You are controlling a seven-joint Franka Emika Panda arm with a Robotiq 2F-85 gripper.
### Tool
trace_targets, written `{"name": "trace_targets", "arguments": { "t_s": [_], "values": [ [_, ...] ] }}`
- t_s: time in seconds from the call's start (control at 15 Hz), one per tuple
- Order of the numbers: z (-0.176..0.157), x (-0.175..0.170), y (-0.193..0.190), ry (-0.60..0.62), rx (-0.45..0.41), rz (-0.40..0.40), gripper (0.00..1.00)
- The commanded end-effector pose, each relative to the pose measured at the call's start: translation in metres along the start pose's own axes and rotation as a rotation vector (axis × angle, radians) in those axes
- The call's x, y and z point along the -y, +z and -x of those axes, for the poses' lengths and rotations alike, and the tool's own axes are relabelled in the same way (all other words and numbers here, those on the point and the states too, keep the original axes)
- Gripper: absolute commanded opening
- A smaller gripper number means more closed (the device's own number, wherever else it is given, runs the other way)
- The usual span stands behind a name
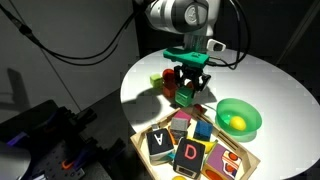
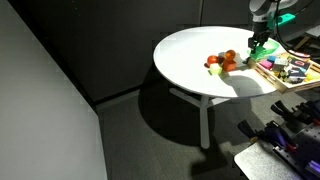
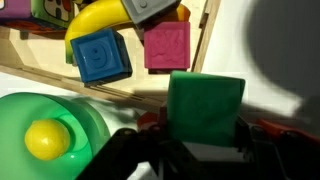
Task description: Put the green block onto the tray
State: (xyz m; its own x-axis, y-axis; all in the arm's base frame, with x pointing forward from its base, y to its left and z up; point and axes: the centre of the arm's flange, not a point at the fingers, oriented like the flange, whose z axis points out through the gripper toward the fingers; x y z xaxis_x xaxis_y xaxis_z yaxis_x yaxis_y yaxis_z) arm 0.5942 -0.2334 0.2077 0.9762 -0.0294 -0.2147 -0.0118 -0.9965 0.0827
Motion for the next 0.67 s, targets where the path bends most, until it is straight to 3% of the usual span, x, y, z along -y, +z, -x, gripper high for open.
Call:
{"name": "trace_targets", "arguments": {
  "t_s": [0.0,0.6],
  "values": [
    [0.006,-0.021,-0.004,0.053,0.001,-0.028,0.32],
    [0.02,-0.061,0.004,0.119,-0.004,-0.054,0.32]
  ]
}}
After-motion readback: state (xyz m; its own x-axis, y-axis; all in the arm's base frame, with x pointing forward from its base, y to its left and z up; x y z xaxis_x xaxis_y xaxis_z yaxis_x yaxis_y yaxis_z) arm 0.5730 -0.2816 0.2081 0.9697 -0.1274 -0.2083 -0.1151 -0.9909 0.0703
